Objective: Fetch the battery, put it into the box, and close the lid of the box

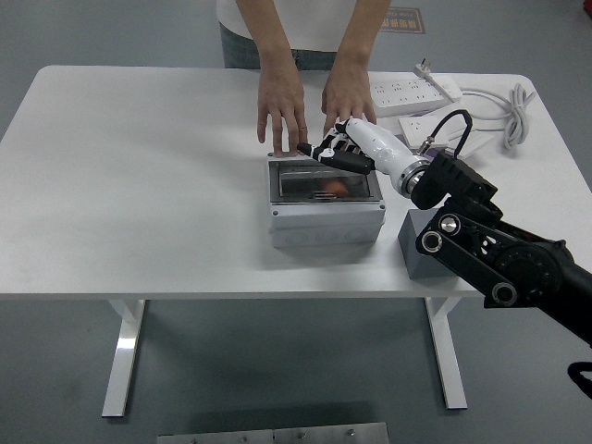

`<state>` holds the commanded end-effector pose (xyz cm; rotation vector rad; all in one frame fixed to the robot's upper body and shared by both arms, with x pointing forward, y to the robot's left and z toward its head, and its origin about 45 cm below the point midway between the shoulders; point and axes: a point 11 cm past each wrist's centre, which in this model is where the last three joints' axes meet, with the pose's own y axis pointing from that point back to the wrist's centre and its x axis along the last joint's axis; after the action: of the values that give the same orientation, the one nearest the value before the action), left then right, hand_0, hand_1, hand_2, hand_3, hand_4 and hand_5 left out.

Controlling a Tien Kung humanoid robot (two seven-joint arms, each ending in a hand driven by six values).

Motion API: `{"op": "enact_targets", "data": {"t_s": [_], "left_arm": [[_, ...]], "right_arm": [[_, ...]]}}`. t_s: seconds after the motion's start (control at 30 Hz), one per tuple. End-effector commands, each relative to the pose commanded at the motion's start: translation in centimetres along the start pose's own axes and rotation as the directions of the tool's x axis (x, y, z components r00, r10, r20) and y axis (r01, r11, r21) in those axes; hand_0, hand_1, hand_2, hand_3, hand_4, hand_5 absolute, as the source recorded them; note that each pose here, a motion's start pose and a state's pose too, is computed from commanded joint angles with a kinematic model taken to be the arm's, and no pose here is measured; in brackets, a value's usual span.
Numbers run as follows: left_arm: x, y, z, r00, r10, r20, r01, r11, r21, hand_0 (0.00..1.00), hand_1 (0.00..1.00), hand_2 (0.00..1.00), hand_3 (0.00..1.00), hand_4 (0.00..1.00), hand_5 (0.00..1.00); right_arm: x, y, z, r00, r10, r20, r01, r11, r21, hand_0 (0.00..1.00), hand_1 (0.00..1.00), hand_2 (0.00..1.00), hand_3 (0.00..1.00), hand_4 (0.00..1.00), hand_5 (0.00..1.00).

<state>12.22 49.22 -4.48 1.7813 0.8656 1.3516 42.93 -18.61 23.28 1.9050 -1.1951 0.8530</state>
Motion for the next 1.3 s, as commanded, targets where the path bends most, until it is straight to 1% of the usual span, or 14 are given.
{"op": "enact_targets", "data": {"t_s": [0.1,0.27,0.4,0.53,0.57,0.6,0.77,0.8,0.97,1.0,1.1,1.17,1.2,1.3], "left_arm": [[0.0,0.0,0.0,1.0,-0.001,0.001,0.001,1.0,0.0,0.632,0.698,0.573,0.541,0.5,0.002],[-0.1,0.0,0.0,1.0,-0.001,0.002,0.001,1.0,0.0,0.632,0.698,0.573,0.541,0.5,0.002],[-0.4,0.0,-0.1,1.0,-0.005,0.003,0.005,1.0,0.002,0.632,0.698,0.573,0.541,0.5,0.002],[-0.7,0.0,-0.1,1.0,-0.009,0.004,0.009,1.0,0.002,0.632,0.698,0.573,0.541,0.5,0.002],[-0.7,0.0,-0.1,1.0,-0.01,0.005,0.01,1.0,0.001,0.632,0.698,0.573,0.541,0.5,0.002],[-0.8,0.0,0.0,1.0,-0.011,0.005,0.011,1.0,0.001,0.632,0.698,0.573,0.541,0.5,0.002],[-1.1,0.0,0.1,1.0,-0.013,0.006,0.013,1.0,-0.001,0.632,0.698,0.573,0.541,0.5,0.002],[-1.1,0.0,0.1,1.0,-0.014,0.006,0.014,1.0,-0.001,0.632,0.698,0.573,0.541,0.5,0.002],[-1.3,0.1,0.3,1.0,-0.016,0.006,0.016,1.0,-0.003,0.632,0.698,0.573,0.541,0.5,0.002],[-1.4,0.1,0.3,1.0,-0.016,0.006,0.016,1.0,-0.003,0.632,0.698,0.573,0.541,0.5,0.002],[-1.4,0.1,0.3,1.0,-0.015,0.006,0.015,1.0,-0.005,0.632,0.698,0.573,0.541,0.5,0.002],[-1.4,0.1,0.4,1.0,-0.014,0.006,0.015,1.0,-0.005,0.632,0.698,0.573,0.541,0.5,0.002],[-1.4,0.1,0.4,1.0,-0.015,0.006,0.015,1.0,-0.005,0.632,0.698,0.573,0.541,0.5,0.002],[-1.4,0.1,0.4,1.0,-0.015,0.006,0.015,1.0,-0.005,0.632,0.698,0.573,0.541,0.5,0.002]], "right_arm": [[0.5,0.0,0.2,1.0,0.011,-0.001,-0.011,1.0,-0.005,0.335,0.462,0.525,0.601,0.959,0.998],[2.5,0.4,1.5,0.998,0.061,0.015,-0.061,0.998,-0.035,0.334,0.466,0.519,0.602,0.962,0.998],[4.2,1.2,3.2,0.982,0.153,0.111,-0.15,0.988,-0.028,0.334,0.468,0.511,0.597,0.961,0.998],[5.5,2.3,5.0,0.929,0.267,0.256,-0.27,0.963,-0.022,0.334,0.468,0.511,0.597,0.961,0.998],[5.7,2.6,5.4,0.911,0.291,0.291,-0.299,0.954,-0.02,0.334,0.468,0.511,0.597,0.961,0.998],[6.0,3.0,6.0,0.881,0.327,0.341,-0.341,0.94,-0.022,0.304,0.426,0.478,0.552,0.958,0.998],[6.0,4.7,8.4,0.733,0.416,0.538,-0.467,0.883,-0.047,0.304,0.426,0.478,0.552,0.958,0.998],[5.8,5.1,9.1,0.692,0.428,0.581,-0.489,0.87,-0.06,0.265,0.329,0.357,0.397,0.884,0.848],[5.6,6.9,11.2,0.509,0.461,0.727,-0.59,0.802,-0.096,0.265,0.329,0.357,0.397,0.884,0.848],[5.6,7.3,11.7,0.471,0.464,0.75,-0.607,0.788,-0.106,0.289,0.321,0.35,0.387,0.76,0.665],[5.9,8.4,12.9,0.359,0.469,0.807,-0.664,0.736,-0.132,0.289,0.321,0.35,0.387,0.76,0.665],[6.2,9.1,13.5,0.307,0.466,0.83,-0.691,0.709,-0.143,0.289,0.321,0.35,0.387,0.76,0.665],[6.4,9.4,13.8,0.28,0.464,0.841,-0.704,0.695,-0.149,0.391,0.368,0.396,0.419,0.745,0.647],[6.7,10.2,14.8,0.214,0.458,0.863,-0.714,0.676,-0.182,0.391,0.368,0.396,0.419,0.745,0.647]]}}
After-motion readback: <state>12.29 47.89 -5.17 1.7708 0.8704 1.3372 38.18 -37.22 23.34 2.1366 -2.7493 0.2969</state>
